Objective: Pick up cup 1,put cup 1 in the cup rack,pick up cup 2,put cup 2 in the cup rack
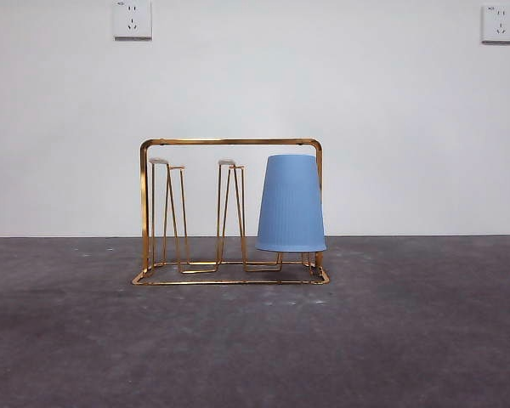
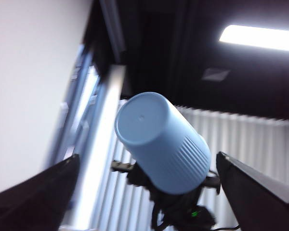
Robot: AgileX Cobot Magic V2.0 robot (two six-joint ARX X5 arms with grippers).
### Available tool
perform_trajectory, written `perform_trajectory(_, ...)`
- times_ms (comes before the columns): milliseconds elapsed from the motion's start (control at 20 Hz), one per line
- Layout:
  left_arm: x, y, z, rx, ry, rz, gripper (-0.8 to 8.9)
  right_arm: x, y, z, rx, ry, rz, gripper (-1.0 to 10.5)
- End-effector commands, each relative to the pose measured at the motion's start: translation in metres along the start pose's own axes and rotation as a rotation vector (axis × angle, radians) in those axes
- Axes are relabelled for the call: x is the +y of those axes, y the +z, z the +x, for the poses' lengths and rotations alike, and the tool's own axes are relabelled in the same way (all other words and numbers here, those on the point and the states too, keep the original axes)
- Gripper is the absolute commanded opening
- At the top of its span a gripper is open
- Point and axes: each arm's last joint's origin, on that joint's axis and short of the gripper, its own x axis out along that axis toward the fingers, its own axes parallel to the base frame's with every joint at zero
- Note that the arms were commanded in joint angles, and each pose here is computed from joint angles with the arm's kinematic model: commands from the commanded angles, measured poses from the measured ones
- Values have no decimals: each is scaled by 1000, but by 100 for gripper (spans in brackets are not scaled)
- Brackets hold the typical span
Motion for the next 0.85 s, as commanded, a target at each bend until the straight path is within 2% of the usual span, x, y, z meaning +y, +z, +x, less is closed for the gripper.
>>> perform_trajectory(50,8,-5,8,-41,-70,-105,481,-1,-3,4,-6,17,-5,-16)
perform_trajectory(400,29,-22,23,-129,-181,-189,481,-1,0,6,-43,36,-21,-16)
perform_trajectory(850,44,-37,29,-217,-211,-214,481,-9,-12,26,-58,36,-22,-16)
